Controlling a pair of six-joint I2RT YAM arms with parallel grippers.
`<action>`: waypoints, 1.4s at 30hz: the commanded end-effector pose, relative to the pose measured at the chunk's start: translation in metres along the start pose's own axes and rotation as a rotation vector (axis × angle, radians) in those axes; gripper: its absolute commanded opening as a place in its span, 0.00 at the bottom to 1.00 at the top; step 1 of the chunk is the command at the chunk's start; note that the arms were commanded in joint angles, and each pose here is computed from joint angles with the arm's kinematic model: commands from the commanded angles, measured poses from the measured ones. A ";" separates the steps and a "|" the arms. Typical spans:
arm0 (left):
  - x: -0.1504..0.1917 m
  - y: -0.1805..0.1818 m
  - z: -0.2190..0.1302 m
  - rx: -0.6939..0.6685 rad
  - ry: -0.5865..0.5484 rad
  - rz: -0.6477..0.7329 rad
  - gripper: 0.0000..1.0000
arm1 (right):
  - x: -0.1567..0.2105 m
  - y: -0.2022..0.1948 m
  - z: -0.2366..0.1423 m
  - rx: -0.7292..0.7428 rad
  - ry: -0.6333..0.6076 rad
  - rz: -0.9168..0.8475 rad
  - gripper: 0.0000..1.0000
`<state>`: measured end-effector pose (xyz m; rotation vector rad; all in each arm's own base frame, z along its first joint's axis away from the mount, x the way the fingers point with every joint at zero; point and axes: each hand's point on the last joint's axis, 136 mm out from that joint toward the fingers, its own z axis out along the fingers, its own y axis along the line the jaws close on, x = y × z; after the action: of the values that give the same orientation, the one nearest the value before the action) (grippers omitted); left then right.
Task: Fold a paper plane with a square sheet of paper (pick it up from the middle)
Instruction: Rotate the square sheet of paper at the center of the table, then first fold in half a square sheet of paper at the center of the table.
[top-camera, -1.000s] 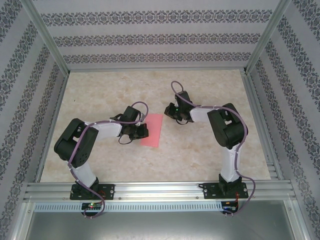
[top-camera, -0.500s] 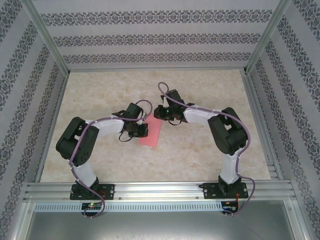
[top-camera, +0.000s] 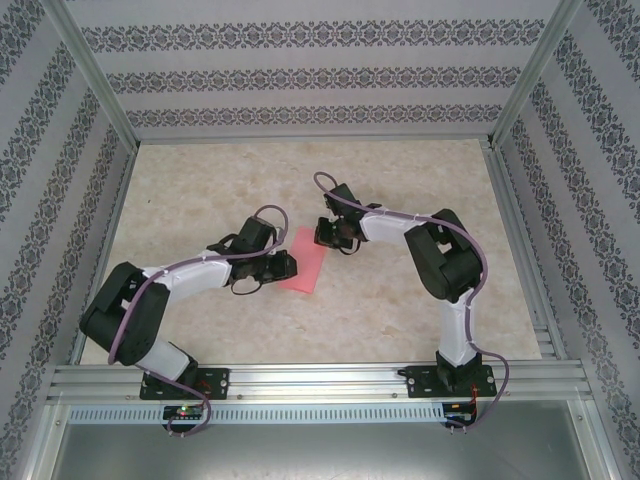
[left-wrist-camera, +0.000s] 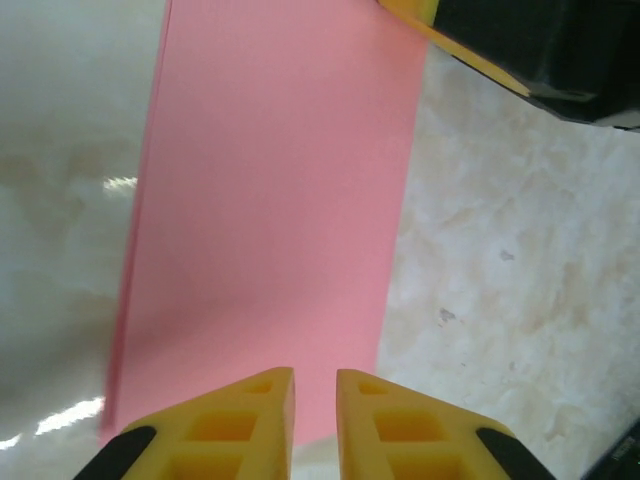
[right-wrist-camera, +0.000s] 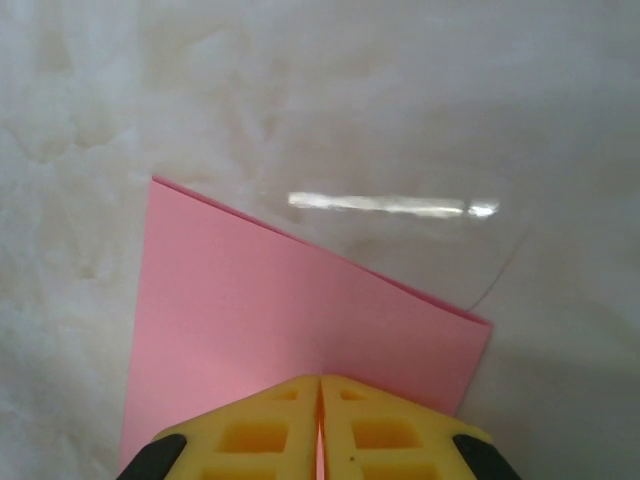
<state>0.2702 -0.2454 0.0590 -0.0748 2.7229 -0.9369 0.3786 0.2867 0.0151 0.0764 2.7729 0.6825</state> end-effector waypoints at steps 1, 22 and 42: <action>-0.003 -0.028 -0.003 0.082 -0.062 -0.026 0.20 | 0.012 -0.042 -0.019 0.180 -0.025 0.096 0.09; 0.028 -0.049 0.052 0.072 -0.074 -0.042 0.02 | 0.062 0.000 -0.063 -0.200 -0.105 0.107 0.02; 0.022 -0.053 0.062 0.078 -0.081 -0.030 0.00 | 0.094 0.006 -0.031 -0.275 0.010 0.128 0.00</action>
<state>0.2540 -0.3095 0.0222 -0.1713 2.6851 -0.9486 0.2847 0.2814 0.0204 0.2125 2.6789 1.0447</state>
